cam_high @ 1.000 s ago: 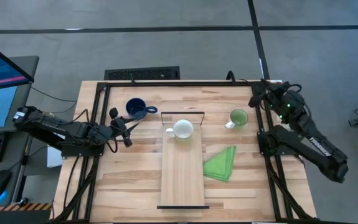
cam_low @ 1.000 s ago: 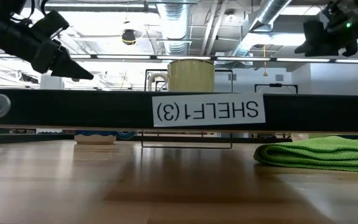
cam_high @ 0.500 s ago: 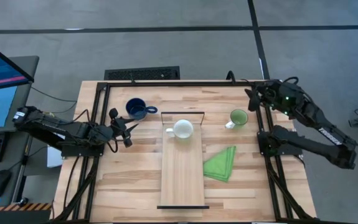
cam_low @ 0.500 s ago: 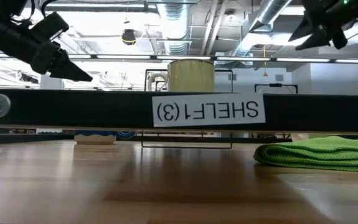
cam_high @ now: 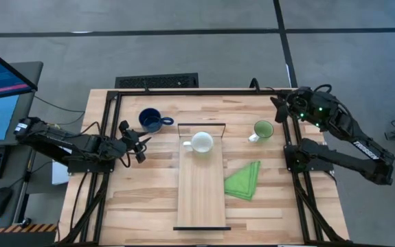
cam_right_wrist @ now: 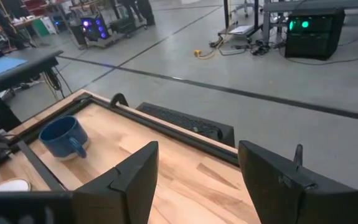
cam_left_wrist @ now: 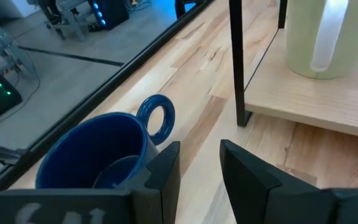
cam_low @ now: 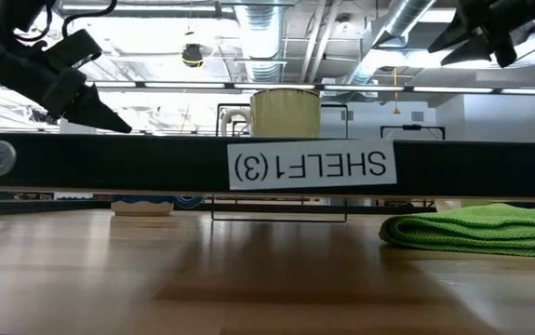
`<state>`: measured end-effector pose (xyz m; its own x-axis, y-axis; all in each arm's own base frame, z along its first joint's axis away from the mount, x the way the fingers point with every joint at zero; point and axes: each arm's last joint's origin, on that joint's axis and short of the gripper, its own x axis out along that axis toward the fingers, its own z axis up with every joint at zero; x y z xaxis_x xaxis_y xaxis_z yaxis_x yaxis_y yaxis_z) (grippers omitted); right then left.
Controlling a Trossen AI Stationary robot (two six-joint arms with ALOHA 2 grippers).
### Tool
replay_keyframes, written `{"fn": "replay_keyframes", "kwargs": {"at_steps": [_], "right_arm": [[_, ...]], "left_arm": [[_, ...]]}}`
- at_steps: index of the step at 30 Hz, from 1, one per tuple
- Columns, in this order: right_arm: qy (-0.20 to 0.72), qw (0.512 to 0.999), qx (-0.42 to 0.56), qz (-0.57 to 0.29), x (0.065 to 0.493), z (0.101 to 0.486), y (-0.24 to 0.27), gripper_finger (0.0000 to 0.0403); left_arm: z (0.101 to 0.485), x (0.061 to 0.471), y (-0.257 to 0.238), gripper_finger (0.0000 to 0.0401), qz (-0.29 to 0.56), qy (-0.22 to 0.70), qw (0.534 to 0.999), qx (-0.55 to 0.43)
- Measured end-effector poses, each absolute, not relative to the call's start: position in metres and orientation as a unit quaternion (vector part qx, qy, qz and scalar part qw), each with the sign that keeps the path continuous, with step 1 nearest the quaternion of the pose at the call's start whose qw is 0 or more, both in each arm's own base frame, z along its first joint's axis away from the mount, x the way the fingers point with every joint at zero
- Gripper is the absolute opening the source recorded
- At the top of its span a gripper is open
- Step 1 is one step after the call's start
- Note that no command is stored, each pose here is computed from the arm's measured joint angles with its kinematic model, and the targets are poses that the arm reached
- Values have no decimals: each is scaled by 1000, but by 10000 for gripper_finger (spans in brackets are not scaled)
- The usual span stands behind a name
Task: Stack small to large cups/mugs on shelf
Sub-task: Put the green mug on the shelf
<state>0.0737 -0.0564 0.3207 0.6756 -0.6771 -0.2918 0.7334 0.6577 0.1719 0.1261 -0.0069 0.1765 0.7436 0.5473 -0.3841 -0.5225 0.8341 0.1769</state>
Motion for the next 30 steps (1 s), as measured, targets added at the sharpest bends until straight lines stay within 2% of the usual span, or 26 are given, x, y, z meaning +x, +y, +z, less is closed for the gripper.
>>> {"fn": "replay_keyframes", "kwargs": {"at_steps": [12,17,25,30], "right_arm": [[110,901,141,-395,76,319,-58,245],[77,888,210,-401,77,320,-59,245],[50,876,260,-403,76,320,-58,245],[85,886,229,-395,76,317,-57,245]], "left_arm": [[179,127,-7,105,283,211,934,57],[188,132,-8,105,275,173,943,74],[196,135,-9,105,269,144,948,94],[196,135,-9,105,269,144,948,94]]}}
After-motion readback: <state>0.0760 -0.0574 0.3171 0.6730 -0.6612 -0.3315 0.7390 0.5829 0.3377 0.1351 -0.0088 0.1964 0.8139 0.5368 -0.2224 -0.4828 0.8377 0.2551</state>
